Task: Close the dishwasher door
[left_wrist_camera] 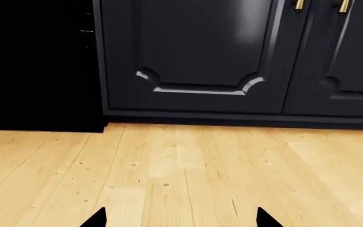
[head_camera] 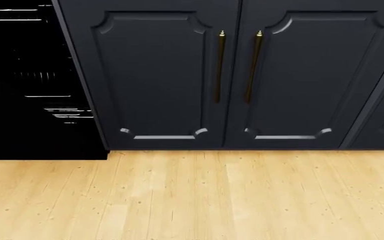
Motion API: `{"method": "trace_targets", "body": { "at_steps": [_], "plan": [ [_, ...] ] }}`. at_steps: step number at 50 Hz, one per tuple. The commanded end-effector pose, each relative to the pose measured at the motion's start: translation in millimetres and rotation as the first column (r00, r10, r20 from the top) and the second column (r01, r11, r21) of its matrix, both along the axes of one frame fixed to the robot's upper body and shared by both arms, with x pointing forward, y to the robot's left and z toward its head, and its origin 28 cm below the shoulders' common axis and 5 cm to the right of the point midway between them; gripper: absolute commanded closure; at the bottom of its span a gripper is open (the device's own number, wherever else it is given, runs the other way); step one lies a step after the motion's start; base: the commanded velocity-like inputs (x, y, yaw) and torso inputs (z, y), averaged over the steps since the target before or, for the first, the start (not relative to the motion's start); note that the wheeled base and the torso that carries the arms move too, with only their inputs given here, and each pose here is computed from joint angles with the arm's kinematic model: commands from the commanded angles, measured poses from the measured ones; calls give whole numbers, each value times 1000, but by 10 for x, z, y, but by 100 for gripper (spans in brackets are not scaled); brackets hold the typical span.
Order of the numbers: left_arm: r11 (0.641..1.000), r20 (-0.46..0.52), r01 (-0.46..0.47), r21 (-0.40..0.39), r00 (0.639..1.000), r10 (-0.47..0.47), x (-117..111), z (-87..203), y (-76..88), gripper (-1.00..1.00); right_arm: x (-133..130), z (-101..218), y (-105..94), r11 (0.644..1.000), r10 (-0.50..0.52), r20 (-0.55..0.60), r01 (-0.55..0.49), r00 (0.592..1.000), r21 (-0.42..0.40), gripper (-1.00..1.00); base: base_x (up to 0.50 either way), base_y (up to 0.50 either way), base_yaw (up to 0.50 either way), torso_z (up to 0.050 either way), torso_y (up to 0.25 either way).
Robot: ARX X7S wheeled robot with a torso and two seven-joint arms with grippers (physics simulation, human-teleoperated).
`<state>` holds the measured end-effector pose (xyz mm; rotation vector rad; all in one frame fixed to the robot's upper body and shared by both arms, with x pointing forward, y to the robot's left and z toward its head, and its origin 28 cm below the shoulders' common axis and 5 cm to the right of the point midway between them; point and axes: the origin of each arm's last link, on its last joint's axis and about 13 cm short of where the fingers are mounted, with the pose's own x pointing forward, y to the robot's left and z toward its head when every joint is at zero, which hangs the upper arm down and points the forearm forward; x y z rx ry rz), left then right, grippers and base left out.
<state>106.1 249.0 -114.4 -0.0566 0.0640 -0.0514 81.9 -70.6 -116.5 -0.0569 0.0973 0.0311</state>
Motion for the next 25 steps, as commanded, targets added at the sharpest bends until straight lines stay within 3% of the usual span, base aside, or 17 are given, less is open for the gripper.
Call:
{"method": "trace_targets", "body": {
  "at_steps": [1,19,25],
  "plan": [
    [1000,1,1,0,1000,-1,1,1,0,-100,0,1,0,1000,0,1,0,1000,0,-100,0,0,0,-50,0],
    [1000,5,3,-11,1000,-3,1,0,5,-100,0,-1,0,1000,-1,-1,1,1000,0,-100,0,0,0,-50,0],
    [1000,10,3,-11,1000,-3,3,5,8,-100,1,5,3,1000,7,7,-7,1000,-7,-100,0,0,0,0,0]
  ]
}}
